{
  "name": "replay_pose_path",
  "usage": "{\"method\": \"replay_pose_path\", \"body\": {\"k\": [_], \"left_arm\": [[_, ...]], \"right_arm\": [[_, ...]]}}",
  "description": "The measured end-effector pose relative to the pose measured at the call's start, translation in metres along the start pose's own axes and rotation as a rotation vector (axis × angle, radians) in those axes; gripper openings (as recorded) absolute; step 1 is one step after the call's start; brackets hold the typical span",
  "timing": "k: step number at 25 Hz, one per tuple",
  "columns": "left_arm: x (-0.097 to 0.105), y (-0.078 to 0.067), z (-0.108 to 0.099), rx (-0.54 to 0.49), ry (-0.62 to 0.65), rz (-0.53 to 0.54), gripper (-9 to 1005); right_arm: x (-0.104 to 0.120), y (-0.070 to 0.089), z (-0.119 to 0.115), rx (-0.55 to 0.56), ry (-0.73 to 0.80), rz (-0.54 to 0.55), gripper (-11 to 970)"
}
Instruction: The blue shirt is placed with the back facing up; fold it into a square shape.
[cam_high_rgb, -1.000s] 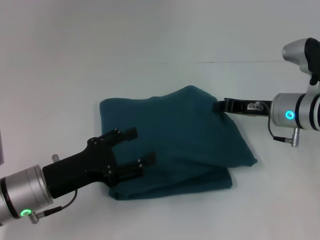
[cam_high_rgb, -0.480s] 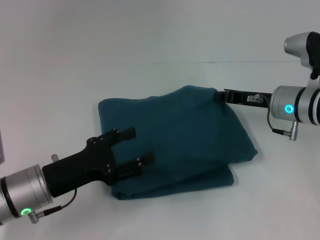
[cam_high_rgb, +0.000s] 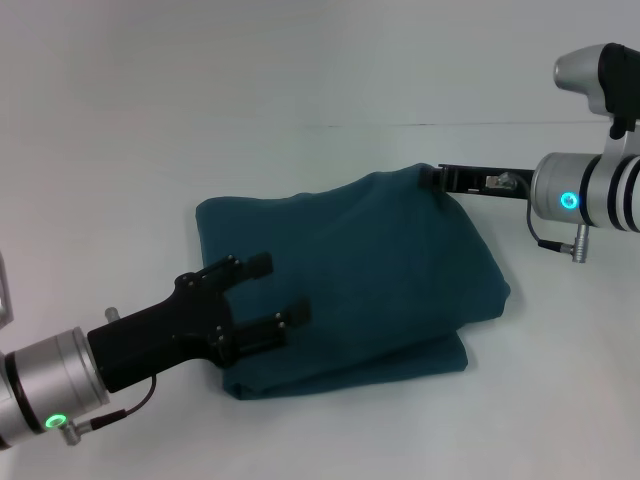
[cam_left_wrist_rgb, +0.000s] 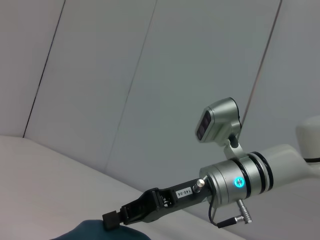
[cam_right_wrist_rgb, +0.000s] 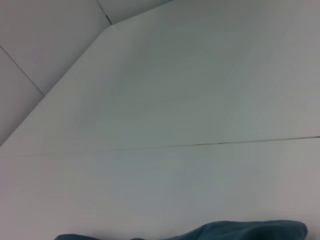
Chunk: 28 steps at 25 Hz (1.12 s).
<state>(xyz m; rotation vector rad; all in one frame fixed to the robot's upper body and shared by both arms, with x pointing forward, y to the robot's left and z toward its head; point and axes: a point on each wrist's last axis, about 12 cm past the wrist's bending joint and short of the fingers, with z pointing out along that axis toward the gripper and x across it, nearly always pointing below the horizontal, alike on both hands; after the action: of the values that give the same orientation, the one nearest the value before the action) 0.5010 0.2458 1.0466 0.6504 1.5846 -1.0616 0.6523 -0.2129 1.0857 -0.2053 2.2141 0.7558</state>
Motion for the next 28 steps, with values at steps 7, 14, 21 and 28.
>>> {"method": "replay_pose_path", "body": {"k": [7, 14, 21, 28], "left_arm": [[0.000, 0.002, 0.000, -0.017, 0.001, -0.001, 877], [-0.004, 0.021, 0.006, -0.134, 0.021, -0.071, 875], [-0.010, 0.036, 0.011, -0.229, 0.020, -0.142, 873], [-0.016, 0.053, 0.010, -0.352, -0.005, -0.271, 871]], "right_arm": [[0.008, -0.003, 0.002, 0.030, 0.018, 0.007, 33], [0.004, -0.014, -0.009, 0.049, -0.011, -0.006, 88], [-0.003, -0.022, -0.032, -0.003, -0.047, -0.017, 386], [0.002, -0.026, -0.054, -0.111, -0.071, -0.034, 661]]}}
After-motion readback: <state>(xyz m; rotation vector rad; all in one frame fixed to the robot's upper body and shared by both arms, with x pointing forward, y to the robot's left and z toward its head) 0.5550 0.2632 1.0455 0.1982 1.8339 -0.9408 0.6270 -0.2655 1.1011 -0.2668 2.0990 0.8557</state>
